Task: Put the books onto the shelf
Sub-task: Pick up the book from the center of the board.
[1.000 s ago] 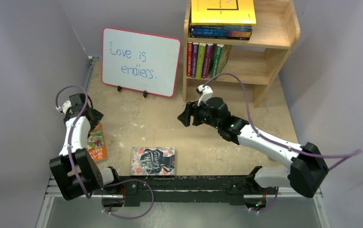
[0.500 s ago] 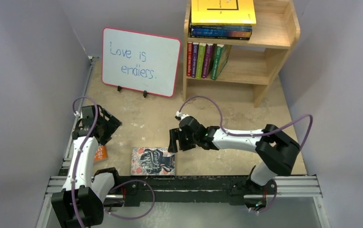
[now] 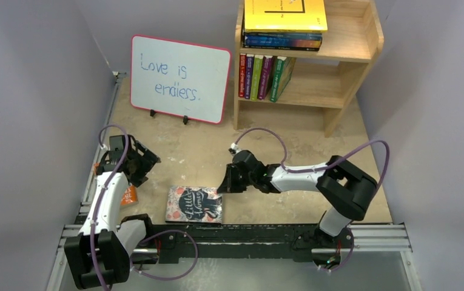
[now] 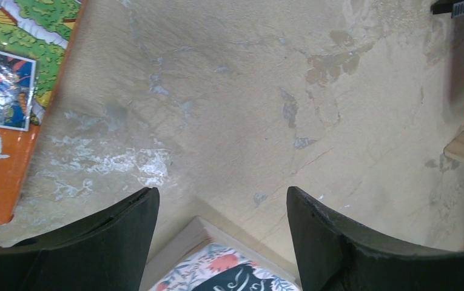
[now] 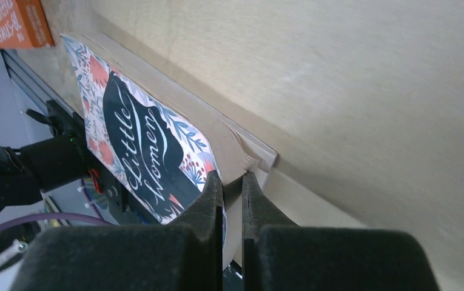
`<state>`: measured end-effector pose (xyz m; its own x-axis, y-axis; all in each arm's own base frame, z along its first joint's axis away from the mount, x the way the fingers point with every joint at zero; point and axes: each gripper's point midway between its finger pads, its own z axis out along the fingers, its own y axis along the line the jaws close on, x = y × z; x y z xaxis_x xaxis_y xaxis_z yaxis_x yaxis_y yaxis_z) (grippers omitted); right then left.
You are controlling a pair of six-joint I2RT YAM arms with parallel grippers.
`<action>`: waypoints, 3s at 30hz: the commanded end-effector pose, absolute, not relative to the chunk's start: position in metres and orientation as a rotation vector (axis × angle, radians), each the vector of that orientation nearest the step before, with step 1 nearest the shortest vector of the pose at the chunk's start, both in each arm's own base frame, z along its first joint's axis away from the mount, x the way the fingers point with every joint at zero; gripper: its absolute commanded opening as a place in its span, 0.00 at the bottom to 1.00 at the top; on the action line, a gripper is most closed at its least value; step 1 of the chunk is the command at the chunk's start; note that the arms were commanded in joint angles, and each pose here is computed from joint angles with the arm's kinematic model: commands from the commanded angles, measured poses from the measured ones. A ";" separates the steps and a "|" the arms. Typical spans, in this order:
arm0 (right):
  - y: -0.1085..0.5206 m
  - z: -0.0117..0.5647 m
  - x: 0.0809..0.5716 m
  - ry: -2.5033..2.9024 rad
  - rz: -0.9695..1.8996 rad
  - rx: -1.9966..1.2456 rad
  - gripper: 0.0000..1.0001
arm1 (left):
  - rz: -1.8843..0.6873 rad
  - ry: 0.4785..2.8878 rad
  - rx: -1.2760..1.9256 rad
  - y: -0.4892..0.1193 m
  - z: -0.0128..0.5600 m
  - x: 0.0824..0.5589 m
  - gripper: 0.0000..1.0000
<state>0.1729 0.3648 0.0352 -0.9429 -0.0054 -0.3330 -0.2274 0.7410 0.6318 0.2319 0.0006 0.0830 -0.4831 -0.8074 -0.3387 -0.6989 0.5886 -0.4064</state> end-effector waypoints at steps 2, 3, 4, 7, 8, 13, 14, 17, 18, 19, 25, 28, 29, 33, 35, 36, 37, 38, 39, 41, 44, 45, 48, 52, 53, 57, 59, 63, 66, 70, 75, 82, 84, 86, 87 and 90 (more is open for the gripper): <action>0.323 0.050 0.212 2.496 0.957 0.232 0.00 | -0.387 2.304 -1.139 -0.015 0.088 0.247 0.75; 0.312 0.050 0.219 2.475 0.938 0.297 0.00 | -0.402 2.310 -1.128 -0.019 0.088 0.248 0.75; 0.302 0.051 0.225 2.450 0.915 0.352 0.00 | -0.426 2.314 -1.103 -0.025 0.088 0.251 0.75; 0.278 0.065 0.239 2.372 0.904 0.477 0.00 | -0.513 2.341 -1.031 -0.047 0.088 0.256 0.74; 0.272 0.071 0.243 2.354 0.905 0.522 0.00 | -0.540 2.355 -1.006 -0.056 0.088 0.256 0.74; 0.266 0.110 0.258 2.266 1.010 0.735 0.00 | -0.654 2.330 -0.970 -0.075 0.088 0.252 0.74; 0.267 0.117 0.260 2.252 1.043 0.771 0.00 | -0.706 2.305 -0.967 -0.081 0.090 0.254 0.75; 0.275 0.133 0.263 2.216 1.141 0.860 0.00 | -0.865 2.231 -0.978 -0.100 0.090 0.256 0.75; 0.277 0.137 0.264 2.212 1.163 0.867 0.00 | -0.912 2.199 -0.975 -0.106 0.096 0.260 0.75; 0.279 0.141 0.264 2.210 1.184 0.885 0.00 | -0.949 2.177 -0.969 -0.112 0.094 0.260 0.75; 0.287 0.152 0.264 2.194 1.325 1.007 0.00 | -1.119 2.049 -0.922 -0.146 0.101 0.269 0.78; 0.290 0.152 0.268 2.181 1.344 1.037 0.00 | -1.158 1.985 -0.907 -0.161 0.102 0.274 0.84; 0.291 0.152 0.270 2.180 1.349 1.045 0.00 | -1.173 1.957 -0.904 -0.165 0.104 0.277 0.85; 0.294 0.151 0.270 2.183 1.374 1.090 0.00 | -1.236 1.900 -0.909 -0.185 0.110 0.283 0.86; 0.295 0.150 0.270 2.181 1.389 1.110 0.00 | -1.246 1.894 -0.941 -0.192 0.106 0.283 0.84; 0.296 0.150 0.270 2.182 1.393 1.118 0.00 | -1.246 1.884 -0.978 -0.193 0.103 0.283 0.80; 0.296 0.148 0.270 2.183 1.392 1.128 0.00 | -1.246 1.836 -1.032 -0.190 0.102 0.283 0.78; 0.296 0.147 0.270 2.183 1.395 1.137 0.00 | -1.260 1.786 -1.087 -0.189 0.103 0.281 0.78; 0.296 0.146 0.269 2.184 1.399 1.145 0.00 | -1.244 1.749 -1.114 -0.186 0.104 0.281 0.77; 0.297 0.145 0.268 2.187 1.417 1.160 0.00 | -1.218 1.718 -1.126 -0.185 0.108 0.284 0.76; 0.300 0.142 0.264 2.202 1.456 1.188 0.00 | -1.225 1.701 -1.095 -0.192 0.120 0.295 0.75; 0.301 0.141 0.263 2.206 1.467 1.190 0.00 | -1.243 1.693 -1.090 -0.195 0.122 0.297 0.74; 0.304 0.142 0.260 2.219 1.494 1.184 0.00 | -1.277 1.656 -1.088 -0.198 0.127 0.303 0.60; 0.302 0.145 0.260 2.213 1.477 1.084 0.00 | -1.271 1.627 -1.061 -0.198 0.134 0.309 0.22; 0.302 0.147 0.261 2.213 1.454 1.020 0.01 | -1.262 1.622 -1.040 -0.198 0.139 0.310 0.11; 0.294 0.150 0.259 2.225 1.360 0.817 0.35 | -1.176 1.613 -0.959 -0.189 0.170 0.315 0.00; 0.293 0.169 0.261 2.162 1.369 0.702 0.49 | -1.138 1.574 -0.927 -0.180 0.196 0.316 0.00; 0.290 0.221 0.264 2.030 1.379 0.488 0.65 | -1.053 1.475 -0.886 -0.155 0.264 0.315 0.00; 0.292 0.271 0.261 1.897 1.449 0.359 0.75 | -1.010 1.386 -0.855 -0.140 0.325 0.312 0.00; 0.300 0.347 0.250 1.704 1.613 0.215 0.80 | -1.027 1.231 -0.843 -0.126 0.405 0.309 0.00; 0.316 0.435 0.243 1.540 1.762 0.072 0.81 | -1.102 1.071 -0.856 -0.118 0.476 0.307 0.00; 0.330 0.485 0.261 1.481 1.883 0.177 0.89 | -1.265 0.878 -0.912 -0.111 0.538 0.301 0.00; 0.335 0.489 0.267 1.503 1.892 0.207 0.91 | -1.300 0.848 -0.912 -0.112 0.551 0.302 0.00; 0.339 0.494 0.271 1.512 1.890 0.234 0.91 | -1.327 0.829 -0.904 -0.114 0.560 0.301 0.00; 0.340 0.496 0.273 1.516 1.883 0.247 0.91 | -1.330 0.819 -0.905 -0.113 0.564 0.301 0.00; 0.348 0.501 0.278 1.539 1.869 0.257 0.90 | -1.347 0.783 -0.917 -0.109 0.572 0.298 0.00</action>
